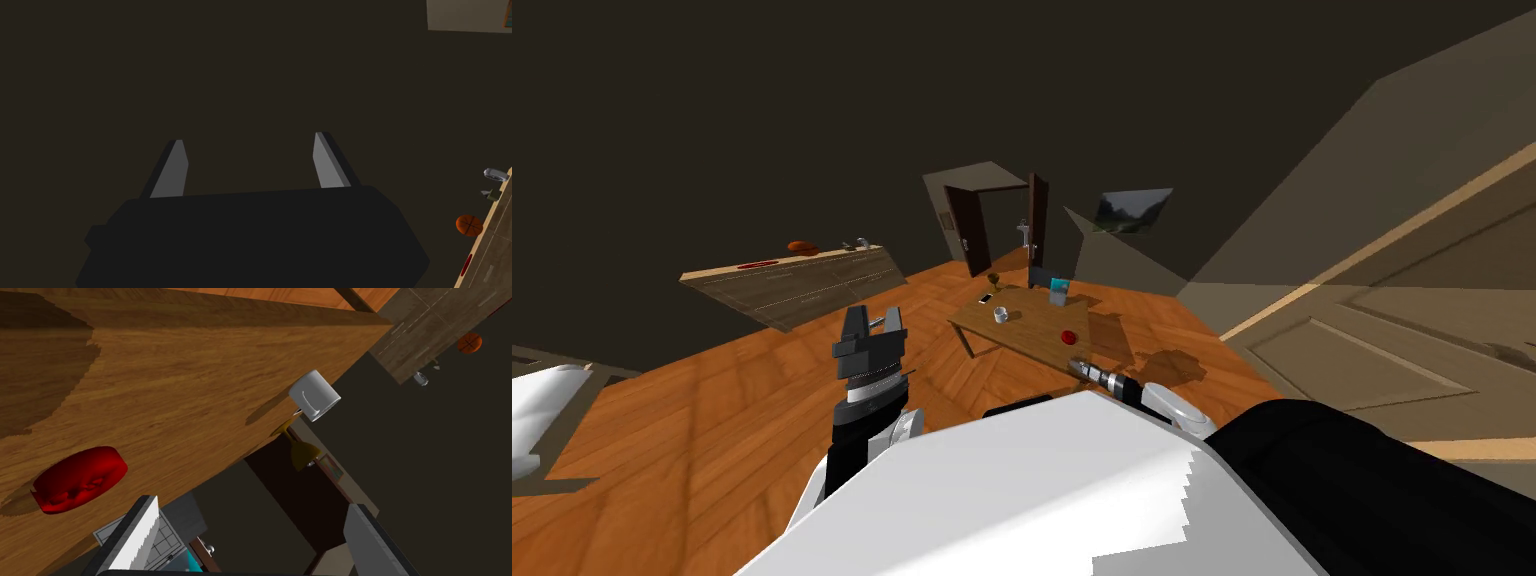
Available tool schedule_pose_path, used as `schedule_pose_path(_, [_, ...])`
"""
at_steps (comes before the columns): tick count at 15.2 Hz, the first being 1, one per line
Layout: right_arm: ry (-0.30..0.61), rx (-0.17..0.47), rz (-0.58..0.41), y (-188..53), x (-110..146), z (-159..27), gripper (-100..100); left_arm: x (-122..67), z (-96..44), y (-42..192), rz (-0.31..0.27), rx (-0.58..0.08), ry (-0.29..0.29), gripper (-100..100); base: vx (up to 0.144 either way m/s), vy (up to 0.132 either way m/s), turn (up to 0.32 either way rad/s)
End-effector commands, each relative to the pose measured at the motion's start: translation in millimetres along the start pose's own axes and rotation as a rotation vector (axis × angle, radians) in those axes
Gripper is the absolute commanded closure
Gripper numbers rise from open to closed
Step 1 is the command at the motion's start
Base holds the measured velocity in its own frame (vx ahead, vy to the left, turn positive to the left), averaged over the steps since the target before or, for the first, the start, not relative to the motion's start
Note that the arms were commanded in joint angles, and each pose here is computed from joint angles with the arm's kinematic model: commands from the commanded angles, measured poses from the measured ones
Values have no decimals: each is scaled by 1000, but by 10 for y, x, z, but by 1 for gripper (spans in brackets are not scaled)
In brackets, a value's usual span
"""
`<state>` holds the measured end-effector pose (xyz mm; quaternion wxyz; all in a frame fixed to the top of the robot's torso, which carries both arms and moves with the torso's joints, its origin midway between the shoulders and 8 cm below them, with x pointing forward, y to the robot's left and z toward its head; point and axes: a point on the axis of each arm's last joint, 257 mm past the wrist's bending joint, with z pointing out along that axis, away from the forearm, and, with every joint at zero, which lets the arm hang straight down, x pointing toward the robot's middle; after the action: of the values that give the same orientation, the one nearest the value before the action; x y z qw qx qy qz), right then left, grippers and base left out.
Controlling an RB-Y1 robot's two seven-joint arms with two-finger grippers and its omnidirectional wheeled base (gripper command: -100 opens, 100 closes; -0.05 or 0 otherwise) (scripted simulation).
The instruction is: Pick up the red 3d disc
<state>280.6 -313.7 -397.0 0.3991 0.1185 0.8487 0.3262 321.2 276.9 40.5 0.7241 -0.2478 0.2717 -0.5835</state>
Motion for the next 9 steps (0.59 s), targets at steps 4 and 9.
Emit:
schedule_pose_path(4, [103, 98, -20, -438, 313, -173, -100, 0, 0, 0, 0, 0, 0, 0, -6, -12, 328])
schedule_pose_path(9, [213, 204, -44, -896, 600, -449, -100, 0, 0, 0, 0, 0, 0, 0, 2, -9, 373])
